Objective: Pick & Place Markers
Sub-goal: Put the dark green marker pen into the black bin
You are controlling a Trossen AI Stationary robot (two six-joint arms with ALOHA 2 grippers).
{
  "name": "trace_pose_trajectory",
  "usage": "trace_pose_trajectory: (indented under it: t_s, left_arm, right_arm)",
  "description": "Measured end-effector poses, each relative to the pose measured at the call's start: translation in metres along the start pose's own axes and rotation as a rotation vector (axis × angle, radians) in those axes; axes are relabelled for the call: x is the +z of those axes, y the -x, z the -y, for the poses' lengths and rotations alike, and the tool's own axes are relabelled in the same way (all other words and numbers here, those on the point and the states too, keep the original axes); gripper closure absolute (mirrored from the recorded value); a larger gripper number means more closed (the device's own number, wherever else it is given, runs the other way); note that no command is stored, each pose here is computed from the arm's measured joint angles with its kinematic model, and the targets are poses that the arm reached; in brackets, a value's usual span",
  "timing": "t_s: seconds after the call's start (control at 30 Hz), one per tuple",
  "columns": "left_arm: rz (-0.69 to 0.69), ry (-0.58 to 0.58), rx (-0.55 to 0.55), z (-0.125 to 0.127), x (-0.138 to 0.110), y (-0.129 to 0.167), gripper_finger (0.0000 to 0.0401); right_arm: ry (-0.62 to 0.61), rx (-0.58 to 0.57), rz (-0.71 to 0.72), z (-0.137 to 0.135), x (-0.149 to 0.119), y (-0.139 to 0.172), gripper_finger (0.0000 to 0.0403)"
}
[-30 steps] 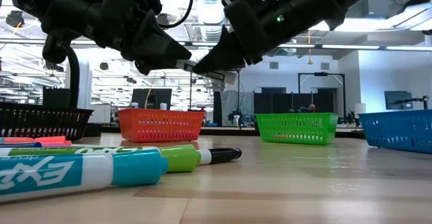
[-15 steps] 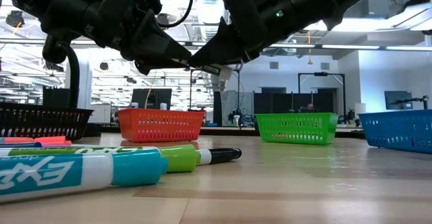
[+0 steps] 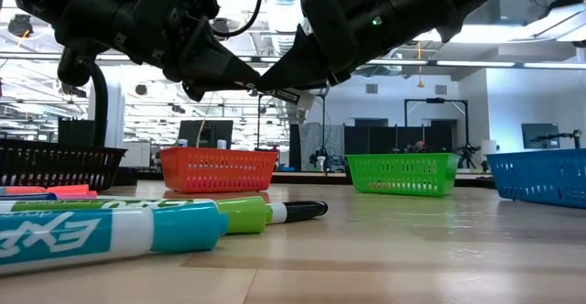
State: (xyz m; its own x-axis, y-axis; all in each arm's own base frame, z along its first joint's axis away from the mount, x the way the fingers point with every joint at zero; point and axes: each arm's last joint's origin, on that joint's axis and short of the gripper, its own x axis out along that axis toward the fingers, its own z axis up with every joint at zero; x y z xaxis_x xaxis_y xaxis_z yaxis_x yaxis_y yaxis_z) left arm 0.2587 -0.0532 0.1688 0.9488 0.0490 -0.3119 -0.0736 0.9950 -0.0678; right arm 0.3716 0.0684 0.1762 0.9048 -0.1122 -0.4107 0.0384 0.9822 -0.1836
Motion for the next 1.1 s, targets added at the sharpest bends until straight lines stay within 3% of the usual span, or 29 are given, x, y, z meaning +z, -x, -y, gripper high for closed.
trace_pose_trajectory:
  t_s: [0.13, 0.4, 0.67, 0.97, 1.1]
  left_arm:
    - [-0.009, -0.003, 0.009, -0.001, -0.001, 0.000, 0.0314]
    - [-0.005, -0.003, 0.022, -0.001, -0.001, 0.000, 0.0335]
    - [-0.018, -0.058, -0.008, 0.006, 0.000, 0.006, 0.0326]
    - [-0.049, -0.002, -0.005, 0.004, 0.027, 0.068, 0.0324]
    - [-0.114, 0.139, 0.060, -0.004, 0.026, 0.102, 0.0328]
  right_arm:
    - [0.004, 0.005, -0.021, 0.000, -0.002, 0.000, 0.0248]
    - [0.001, 0.016, -0.078, -0.002, -0.008, 0.001, 0.0194]
    - [-0.017, 0.014, -0.180, -0.002, -0.018, 0.002, 0.0174]
    - [-0.055, 0.011, -0.208, -0.002, -0.021, 0.002, 0.0173]
    - [-0.056, 0.012, -0.207, -0.002, -0.020, 0.003, 0.0173]
